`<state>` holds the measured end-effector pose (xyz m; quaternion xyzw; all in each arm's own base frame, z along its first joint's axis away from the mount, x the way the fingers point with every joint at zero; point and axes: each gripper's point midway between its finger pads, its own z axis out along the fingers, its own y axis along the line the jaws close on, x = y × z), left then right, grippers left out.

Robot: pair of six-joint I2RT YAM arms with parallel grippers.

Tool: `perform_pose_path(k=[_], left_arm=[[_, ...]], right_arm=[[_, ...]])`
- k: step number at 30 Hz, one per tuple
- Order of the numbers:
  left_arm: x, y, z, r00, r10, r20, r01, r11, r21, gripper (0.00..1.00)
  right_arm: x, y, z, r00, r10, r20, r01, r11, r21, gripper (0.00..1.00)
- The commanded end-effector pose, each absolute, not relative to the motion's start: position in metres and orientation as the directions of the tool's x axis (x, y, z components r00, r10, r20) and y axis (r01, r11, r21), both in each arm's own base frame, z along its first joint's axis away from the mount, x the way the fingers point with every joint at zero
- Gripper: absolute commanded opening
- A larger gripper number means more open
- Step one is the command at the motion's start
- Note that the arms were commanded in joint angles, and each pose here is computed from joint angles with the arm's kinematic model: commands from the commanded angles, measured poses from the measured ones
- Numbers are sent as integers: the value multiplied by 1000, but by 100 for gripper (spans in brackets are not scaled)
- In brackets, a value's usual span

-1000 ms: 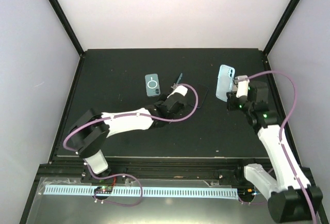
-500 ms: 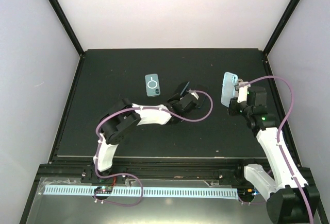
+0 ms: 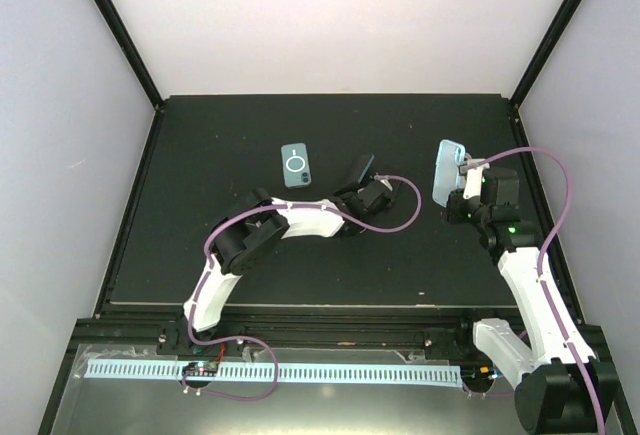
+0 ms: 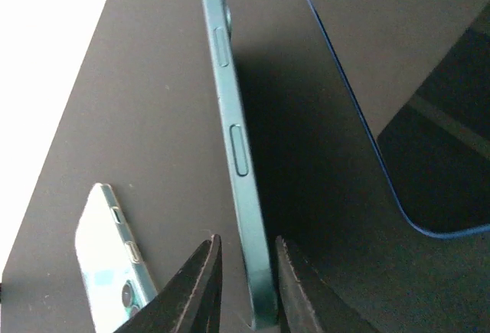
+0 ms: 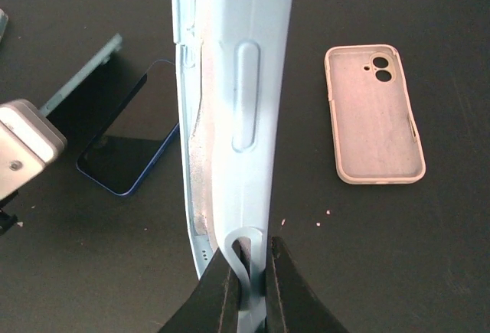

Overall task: Take the phone out of the phone case
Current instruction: Place the phone at the center of the board, then place the phone case at the center of the board.

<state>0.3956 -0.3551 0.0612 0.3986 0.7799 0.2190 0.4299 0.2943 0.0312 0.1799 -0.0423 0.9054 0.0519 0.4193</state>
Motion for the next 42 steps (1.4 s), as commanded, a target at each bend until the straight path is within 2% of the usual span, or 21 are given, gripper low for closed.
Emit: perform_pose_path(k=[1,7,10,13,17,20,23,26,29,34,42], left_arm=[[397,-356,50,-333,819,-468,455,574,681,22],[395,-352,45,-359,817,-451,453,575,682,33],[389,-355,52,-371,797,-477,483,604,634,46],[381,-355,76,-390,739,-550,483,672,561,66],[371,-346,111,-418,670,-613,460,738,493,75],[358,-331,143,-446,604,-660,437,791,429,77],[334,-320,175,-450,525,-722,468,828,310,79],[306,-311,191,-460,462,-758,524,830,188,80],[280,-301,196,-479,418,-772,570,817,88,80],[249,-282,192,-504,354,-788,598,801,-22,80],[229,-269,172,-542,343,-767,610,789,-78,79]], right_arm=[[300,28,183,-630,-22,-776,-105,993,57,1],[300,27,184,-624,-21,-781,-102,993,55,1],[301,27,182,-630,-24,-776,-104,993,54,1],[304,25,179,-635,-18,-772,-89,995,49,1],[312,31,179,-662,-117,-740,-176,984,2,1],[323,29,187,-678,-213,-703,-255,966,-45,1],[338,28,189,-723,-251,-643,-324,946,-4,1],[350,20,165,-814,-251,-523,-331,941,65,1],[356,17,137,-872,-259,-414,-348,925,154,1],[368,18,104,-906,-260,-335,-348,907,237,1],[405,-12,73,-950,-186,-250,-235,955,181,1]])
